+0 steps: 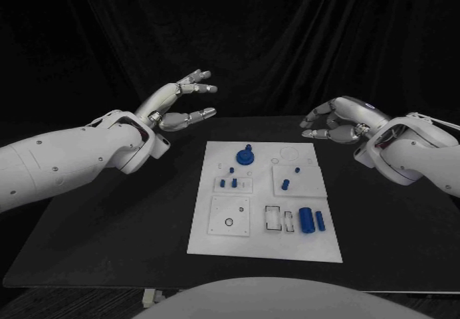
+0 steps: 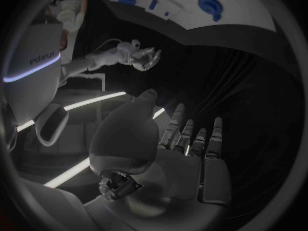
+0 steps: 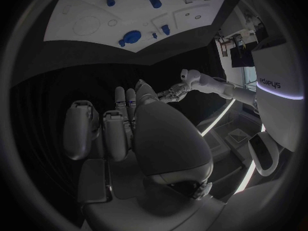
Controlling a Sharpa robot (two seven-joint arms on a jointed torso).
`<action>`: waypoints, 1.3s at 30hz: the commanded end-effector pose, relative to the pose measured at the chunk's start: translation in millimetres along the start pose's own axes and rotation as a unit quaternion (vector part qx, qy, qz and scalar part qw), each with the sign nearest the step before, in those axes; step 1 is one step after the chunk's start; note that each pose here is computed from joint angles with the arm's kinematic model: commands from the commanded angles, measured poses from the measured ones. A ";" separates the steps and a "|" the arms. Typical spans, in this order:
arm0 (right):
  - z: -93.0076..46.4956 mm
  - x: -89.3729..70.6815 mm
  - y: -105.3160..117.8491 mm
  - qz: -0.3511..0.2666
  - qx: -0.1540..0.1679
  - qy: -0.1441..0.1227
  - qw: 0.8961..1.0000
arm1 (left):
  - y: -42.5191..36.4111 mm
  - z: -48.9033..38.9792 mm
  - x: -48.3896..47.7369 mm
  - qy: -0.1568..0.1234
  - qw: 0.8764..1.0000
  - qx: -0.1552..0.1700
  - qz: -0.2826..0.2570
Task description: Assemble the parts on the task board
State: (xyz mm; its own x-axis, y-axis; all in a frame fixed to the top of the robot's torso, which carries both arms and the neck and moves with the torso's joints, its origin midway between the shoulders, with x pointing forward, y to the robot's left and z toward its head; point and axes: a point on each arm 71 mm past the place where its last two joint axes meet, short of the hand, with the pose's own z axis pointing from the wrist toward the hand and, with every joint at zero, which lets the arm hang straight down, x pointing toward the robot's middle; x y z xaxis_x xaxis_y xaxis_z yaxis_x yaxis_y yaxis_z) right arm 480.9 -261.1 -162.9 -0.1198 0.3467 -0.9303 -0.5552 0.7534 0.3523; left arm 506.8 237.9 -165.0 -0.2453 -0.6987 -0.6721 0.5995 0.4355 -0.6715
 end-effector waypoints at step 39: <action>-16.3 71.3 -27.7 -0.084 0.043 0.133 0.987 | 6.5 -30.8 29.0 -0.040 0.897 -0.006 -0.440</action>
State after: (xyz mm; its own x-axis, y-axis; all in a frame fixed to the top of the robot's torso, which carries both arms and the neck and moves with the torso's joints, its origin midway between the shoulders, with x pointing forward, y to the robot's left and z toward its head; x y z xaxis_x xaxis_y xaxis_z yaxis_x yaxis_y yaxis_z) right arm 474.4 -265.9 -237.1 -0.2351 0.0837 -0.9683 -0.5272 0.8260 0.1994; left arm 482.0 236.6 -208.7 -0.5613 -0.8180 0.1256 0.0808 -0.2051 -0.9754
